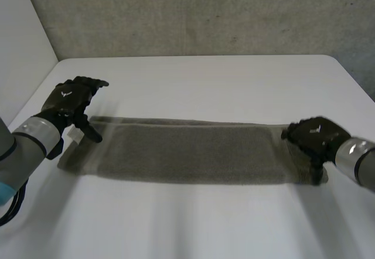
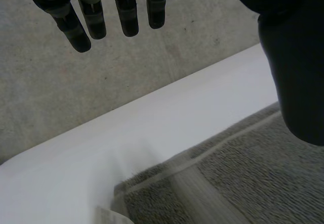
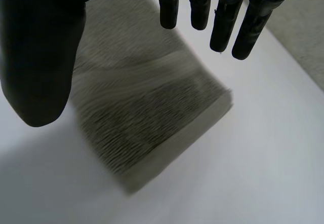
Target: Fold the towel.
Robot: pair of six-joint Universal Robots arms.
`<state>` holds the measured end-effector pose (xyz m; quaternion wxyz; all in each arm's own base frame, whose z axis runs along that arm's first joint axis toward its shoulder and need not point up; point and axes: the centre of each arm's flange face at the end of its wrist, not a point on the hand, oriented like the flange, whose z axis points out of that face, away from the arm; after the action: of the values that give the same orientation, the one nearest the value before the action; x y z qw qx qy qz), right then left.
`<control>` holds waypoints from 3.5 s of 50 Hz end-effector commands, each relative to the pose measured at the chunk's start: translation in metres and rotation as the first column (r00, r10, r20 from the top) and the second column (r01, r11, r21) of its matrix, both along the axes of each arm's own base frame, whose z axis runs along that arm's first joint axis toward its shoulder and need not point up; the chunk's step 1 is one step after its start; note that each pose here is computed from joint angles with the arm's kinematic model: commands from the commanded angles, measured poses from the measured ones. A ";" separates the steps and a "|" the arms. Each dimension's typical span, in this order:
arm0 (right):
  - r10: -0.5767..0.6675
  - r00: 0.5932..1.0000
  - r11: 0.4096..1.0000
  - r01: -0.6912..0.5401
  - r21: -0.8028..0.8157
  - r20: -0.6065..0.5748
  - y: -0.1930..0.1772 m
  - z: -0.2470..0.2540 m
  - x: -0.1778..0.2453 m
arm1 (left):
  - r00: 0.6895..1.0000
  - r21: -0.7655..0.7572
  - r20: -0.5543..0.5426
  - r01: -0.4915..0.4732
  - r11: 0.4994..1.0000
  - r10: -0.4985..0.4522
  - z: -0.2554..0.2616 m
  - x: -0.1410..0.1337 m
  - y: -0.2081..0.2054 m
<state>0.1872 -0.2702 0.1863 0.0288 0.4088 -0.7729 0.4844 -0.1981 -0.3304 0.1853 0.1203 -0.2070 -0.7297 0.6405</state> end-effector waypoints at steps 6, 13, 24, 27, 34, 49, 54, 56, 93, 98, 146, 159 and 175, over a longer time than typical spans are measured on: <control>-0.006 0.999 0.995 0.003 -0.096 -0.033 0.007 -0.045 -0.012 | 1.000 -0.027 -0.007 0.025 0.999 -0.025 -0.003 -0.001 0.014; -0.026 0.999 0.994 0.021 -0.111 -0.042 0.002 -0.060 -0.015 | 1.000 -0.024 -0.007 0.023 0.999 -0.023 -0.004 -0.001 0.014; -0.140 0.989 0.980 0.132 -0.147 -0.046 -0.019 -0.054 -0.044 | 1.000 -0.021 -0.018 0.020 1.000 -0.020 -0.003 0.000 0.013; -0.170 0.984 0.976 0.162 -0.144 -0.047 -0.023 -0.054 -0.053 | 0.999 -0.018 -0.024 0.021 1.000 -0.021 -0.003 -0.001 0.013; -0.309 0.943 0.927 0.269 -0.261 -0.124 -0.054 -0.031 -0.108 | 0.999 -0.016 -0.026 0.019 1.000 -0.019 -0.004 0.000 0.013; -0.114 0.993 0.878 0.100 -0.468 -0.001 -0.037 0.049 -0.003 | 0.999 -0.017 -0.026 0.020 1.000 -0.021 -0.003 -0.001 0.013; 0.179 0.981 0.843 -0.116 -0.525 0.071 0.015 0.057 0.086 | 0.999 -0.015 -0.028 0.020 1.000 -0.020 -0.004 -0.001 0.014; 0.283 0.957 0.823 -0.208 -0.529 0.065 0.038 0.048 0.116 | 0.999 -0.015 -0.028 0.020 1.000 -0.020 -0.004 -0.001 0.014; 0.284 0.955 0.937 -0.258 -0.237 0.084 0.065 0.000 0.103 | 0.999 0.002 -0.026 0.031 1.000 -0.031 -0.009 -0.003 0.019; 0.192 0.980 0.973 -0.182 -0.142 0.057 0.059 -0.025 0.073 | 0.999 0.005 -0.026 0.037 0.999 -0.037 -0.009 -0.005 0.021; 0.644 0.758 0.760 -0.620 -0.194 0.102 0.135 -0.019 0.216 | 0.976 -0.112 -0.210 0.025 0.993 -0.048 0.054 -0.010 0.014; 0.491 0.834 0.864 -0.428 -0.265 0.253 0.101 0.044 0.167 | 0.954 -0.132 -0.257 0.122 0.984 -0.153 0.066 -0.045 0.030; 0.113 0.883 0.992 -0.126 -0.002 0.455 0.035 0.011 0.111 | 0.949 0.072 -0.244 0.222 0.972 -0.199 -0.002 -0.112 0.076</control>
<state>0.3045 -0.2265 0.2221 -0.1788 0.3528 -0.7048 0.5889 -0.2919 -0.2690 0.2260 0.3012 -0.2069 -0.6700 0.6461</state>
